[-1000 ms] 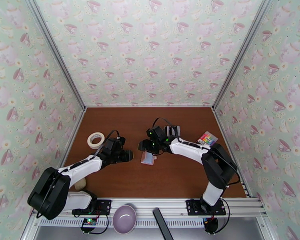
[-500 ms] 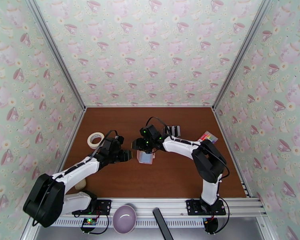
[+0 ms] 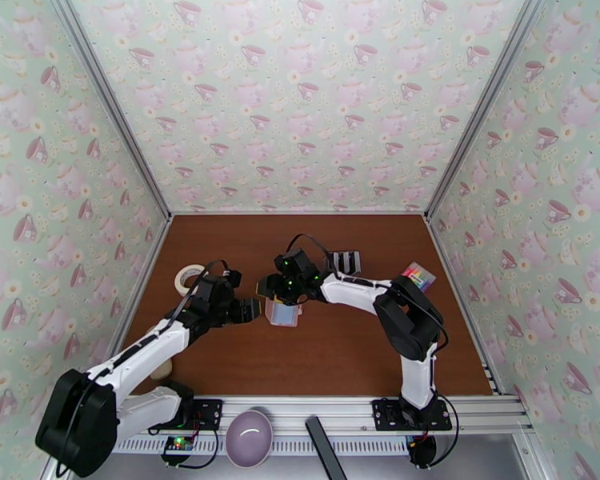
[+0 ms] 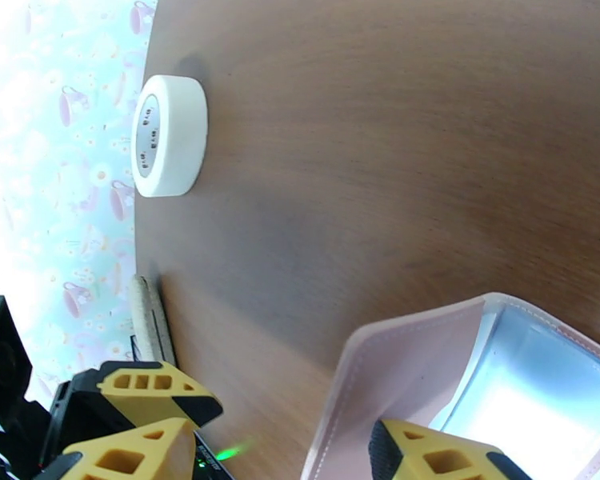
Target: Put the credit cards into the card holder
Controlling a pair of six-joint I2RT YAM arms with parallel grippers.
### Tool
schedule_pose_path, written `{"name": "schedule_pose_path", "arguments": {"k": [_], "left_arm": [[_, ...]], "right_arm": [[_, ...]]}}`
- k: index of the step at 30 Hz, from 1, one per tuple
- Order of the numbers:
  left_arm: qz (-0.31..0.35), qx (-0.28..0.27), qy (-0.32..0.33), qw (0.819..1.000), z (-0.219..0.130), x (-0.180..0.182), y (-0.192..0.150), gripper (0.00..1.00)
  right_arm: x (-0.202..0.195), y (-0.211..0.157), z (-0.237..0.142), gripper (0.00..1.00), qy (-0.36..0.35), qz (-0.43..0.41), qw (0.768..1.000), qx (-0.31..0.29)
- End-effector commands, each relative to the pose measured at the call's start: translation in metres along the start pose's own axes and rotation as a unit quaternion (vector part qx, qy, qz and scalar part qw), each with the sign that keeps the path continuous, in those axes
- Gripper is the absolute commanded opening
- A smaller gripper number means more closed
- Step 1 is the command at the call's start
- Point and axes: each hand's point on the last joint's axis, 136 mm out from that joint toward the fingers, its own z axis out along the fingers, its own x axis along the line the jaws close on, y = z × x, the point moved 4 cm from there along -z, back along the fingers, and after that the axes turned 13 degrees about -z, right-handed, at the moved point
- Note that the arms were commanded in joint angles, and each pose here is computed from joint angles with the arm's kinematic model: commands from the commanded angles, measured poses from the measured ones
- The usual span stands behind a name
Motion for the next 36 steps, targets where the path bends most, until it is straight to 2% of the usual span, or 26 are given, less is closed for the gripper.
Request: {"name": "schedule_pose_path", "arguments": {"k": [1, 7, 15, 18, 23, 29, 36], "left_arm": [[-0.002, 0.019, -0.005, 1.000, 0.002, 0.004, -0.008, 0.65], [-0.005, -0.006, -0.064, 0.998, -0.006, -0.006, -0.012, 0.65], [0.019, -0.004, -0.097, 0.995, -0.003, -0.023, -0.015, 0.59], [0.027, -0.006, -0.092, 0.995, 0.000, -0.027, -0.015, 0.58], [0.040, 0.000, -0.045, 0.998, 0.013, -0.024, -0.016, 0.54], [0.049, -0.021, -0.022, 0.998, 0.022, -0.022, -0.016, 0.44], [0.038, -0.078, 0.009, 0.996, 0.018, -0.009, -0.008, 0.23]], "right_arm": [[0.003, -0.001, 0.009, 0.63, 0.015, 0.011, 1.000, 0.006], [0.004, 0.000, 0.011, 0.63, 0.030, 0.020, 0.999, 0.003], [0.004, 0.001, 0.014, 0.63, 0.034, 0.026, 0.999, 0.003], [0.005, 0.000, 0.015, 0.63, 0.040, 0.029, 0.999, 0.004], [0.004, 0.000, 0.017, 0.63, 0.043, 0.032, 0.999, 0.004], [0.005, 0.001, 0.017, 0.63, 0.046, 0.033, 0.998, 0.002], [0.005, 0.001, 0.016, 0.63, 0.048, 0.033, 0.998, 0.002]]}}
